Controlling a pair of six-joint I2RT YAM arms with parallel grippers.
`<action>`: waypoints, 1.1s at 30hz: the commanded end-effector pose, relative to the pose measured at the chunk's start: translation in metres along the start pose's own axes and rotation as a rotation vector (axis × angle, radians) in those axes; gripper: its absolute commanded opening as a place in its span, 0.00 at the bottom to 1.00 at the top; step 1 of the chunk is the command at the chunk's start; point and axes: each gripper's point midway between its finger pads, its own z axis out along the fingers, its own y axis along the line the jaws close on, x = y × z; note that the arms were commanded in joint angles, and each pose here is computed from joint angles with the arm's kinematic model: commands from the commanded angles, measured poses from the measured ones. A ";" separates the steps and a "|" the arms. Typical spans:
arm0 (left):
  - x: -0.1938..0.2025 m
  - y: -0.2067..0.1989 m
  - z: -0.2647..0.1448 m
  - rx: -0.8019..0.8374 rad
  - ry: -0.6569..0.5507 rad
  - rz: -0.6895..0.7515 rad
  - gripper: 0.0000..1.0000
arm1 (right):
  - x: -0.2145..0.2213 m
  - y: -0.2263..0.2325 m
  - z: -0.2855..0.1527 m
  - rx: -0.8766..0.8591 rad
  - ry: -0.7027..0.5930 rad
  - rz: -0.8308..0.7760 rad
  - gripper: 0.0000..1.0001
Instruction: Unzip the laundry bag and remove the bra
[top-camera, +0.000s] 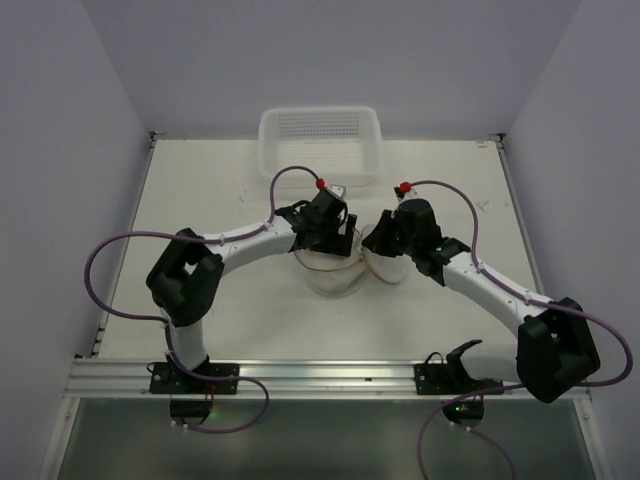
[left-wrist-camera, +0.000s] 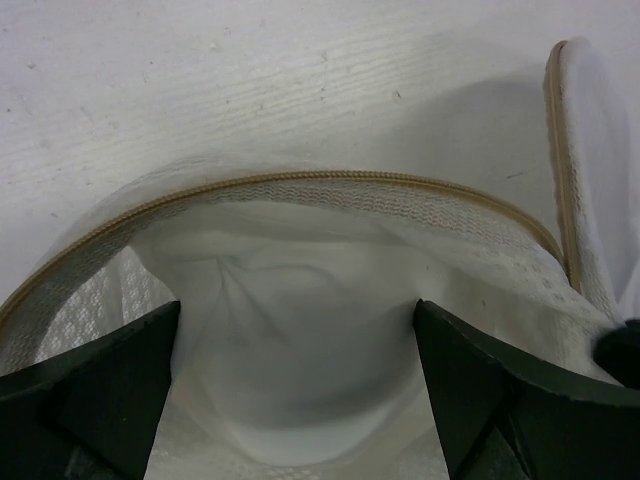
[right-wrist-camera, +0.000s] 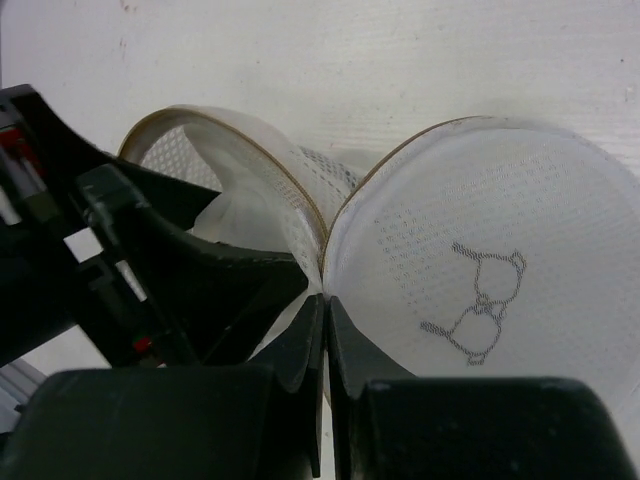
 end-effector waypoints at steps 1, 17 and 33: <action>-0.002 -0.001 0.014 -0.030 0.005 -0.022 1.00 | 0.002 0.010 0.002 -0.054 -0.009 -0.023 0.00; -0.012 -0.022 -0.011 0.085 -0.089 0.003 0.00 | 0.018 -0.016 0.010 0.034 -0.006 0.018 0.00; -0.081 -0.068 -0.145 0.804 -0.477 -0.080 0.00 | 0.019 -0.021 0.012 0.052 0.016 -0.043 0.00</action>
